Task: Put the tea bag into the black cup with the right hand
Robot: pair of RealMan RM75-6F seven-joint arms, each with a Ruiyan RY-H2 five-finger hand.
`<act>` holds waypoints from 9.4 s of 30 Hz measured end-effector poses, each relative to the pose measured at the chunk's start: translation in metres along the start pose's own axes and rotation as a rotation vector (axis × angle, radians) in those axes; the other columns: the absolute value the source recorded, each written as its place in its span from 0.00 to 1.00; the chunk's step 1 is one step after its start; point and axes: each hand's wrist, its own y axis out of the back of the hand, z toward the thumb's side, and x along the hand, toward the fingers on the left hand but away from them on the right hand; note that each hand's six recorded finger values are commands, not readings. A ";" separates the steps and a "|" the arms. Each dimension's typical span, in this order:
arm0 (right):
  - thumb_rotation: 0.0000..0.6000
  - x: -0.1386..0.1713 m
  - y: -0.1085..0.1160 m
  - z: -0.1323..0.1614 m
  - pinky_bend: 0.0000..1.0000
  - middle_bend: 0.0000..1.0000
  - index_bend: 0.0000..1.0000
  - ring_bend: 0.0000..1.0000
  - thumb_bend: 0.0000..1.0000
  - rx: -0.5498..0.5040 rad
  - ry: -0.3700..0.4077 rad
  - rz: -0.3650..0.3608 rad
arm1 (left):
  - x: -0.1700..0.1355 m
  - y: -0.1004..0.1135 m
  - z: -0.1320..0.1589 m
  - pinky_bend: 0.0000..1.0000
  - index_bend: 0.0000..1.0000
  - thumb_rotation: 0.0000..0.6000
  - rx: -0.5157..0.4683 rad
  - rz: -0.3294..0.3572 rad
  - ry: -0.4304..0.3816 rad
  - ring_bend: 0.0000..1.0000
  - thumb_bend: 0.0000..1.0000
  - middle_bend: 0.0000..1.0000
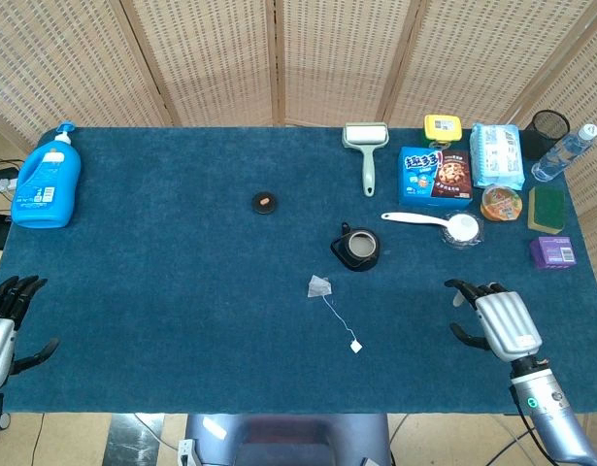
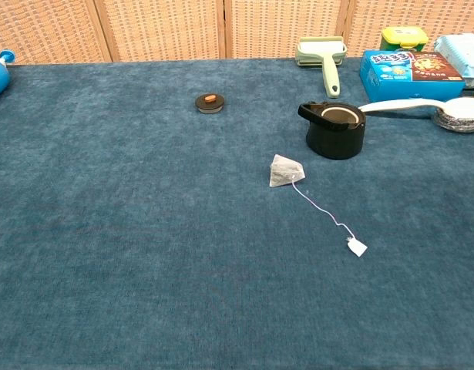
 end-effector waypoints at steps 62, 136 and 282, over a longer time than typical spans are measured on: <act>1.00 -0.074 -0.102 0.143 1.00 0.94 0.42 1.00 0.34 0.279 0.611 0.350 | -0.003 0.036 0.019 0.11 0.13 1.00 0.085 0.048 -0.045 0.07 0.24 0.12; 1.00 -0.062 -0.118 0.132 1.00 0.94 0.50 1.00 0.40 0.303 0.576 0.366 | -0.003 0.035 0.016 0.11 0.13 1.00 0.084 0.051 -0.042 0.07 0.24 0.12; 1.00 -0.190 0.089 0.094 1.00 0.94 0.59 1.00 0.48 -0.047 0.202 0.050 | -0.002 -0.020 -0.007 0.11 0.13 1.00 -0.003 -0.075 -0.009 0.07 0.25 0.12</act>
